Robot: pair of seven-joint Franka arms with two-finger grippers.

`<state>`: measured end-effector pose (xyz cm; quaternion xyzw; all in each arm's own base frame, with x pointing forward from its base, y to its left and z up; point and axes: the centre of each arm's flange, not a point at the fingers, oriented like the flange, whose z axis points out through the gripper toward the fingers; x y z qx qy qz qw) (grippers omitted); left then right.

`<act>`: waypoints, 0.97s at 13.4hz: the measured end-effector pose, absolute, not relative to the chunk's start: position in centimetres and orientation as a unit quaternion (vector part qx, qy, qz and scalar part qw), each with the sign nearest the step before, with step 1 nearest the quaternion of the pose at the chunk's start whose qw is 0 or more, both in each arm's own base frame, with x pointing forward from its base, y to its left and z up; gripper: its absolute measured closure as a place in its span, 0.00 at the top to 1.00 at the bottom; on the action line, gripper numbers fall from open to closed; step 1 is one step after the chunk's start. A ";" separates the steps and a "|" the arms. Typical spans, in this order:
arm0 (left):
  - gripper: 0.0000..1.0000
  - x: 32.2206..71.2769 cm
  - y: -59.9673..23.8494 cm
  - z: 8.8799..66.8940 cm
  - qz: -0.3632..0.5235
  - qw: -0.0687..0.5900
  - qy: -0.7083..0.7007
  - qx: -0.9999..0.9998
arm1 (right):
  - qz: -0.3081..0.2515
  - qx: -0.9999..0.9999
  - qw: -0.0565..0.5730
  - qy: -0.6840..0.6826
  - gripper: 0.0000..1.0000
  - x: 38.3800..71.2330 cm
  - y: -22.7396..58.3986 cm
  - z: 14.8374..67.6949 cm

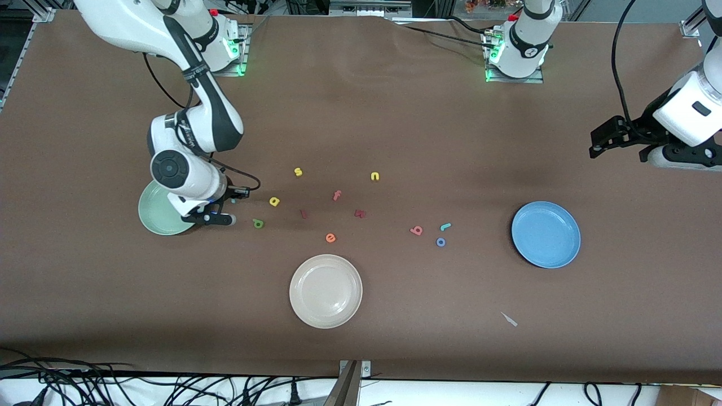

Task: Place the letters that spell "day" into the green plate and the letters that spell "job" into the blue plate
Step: 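Place the y on the green plate while the left gripper reaches letters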

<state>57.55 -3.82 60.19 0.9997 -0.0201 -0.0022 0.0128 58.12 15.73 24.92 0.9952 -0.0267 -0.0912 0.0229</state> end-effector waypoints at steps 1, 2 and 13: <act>1.00 57.7 -3.9 59.7 0.004 0.013 -0.020 1.000 | -0.091 0.995 0.026 -0.022 0.26 58.7 14.2 25.2; 1.00 57.9 -4.3 58.9 0.016 0.017 -0.023 0.999 | -0.090 0.995 0.028 -0.019 0.26 59.2 12.4 25.3; 1.00 59.0 -23.1 33.6 0.035 0.054 -0.142 0.988 | -0.117 0.992 0.022 -0.027 0.54 61.1 -1.7 22.0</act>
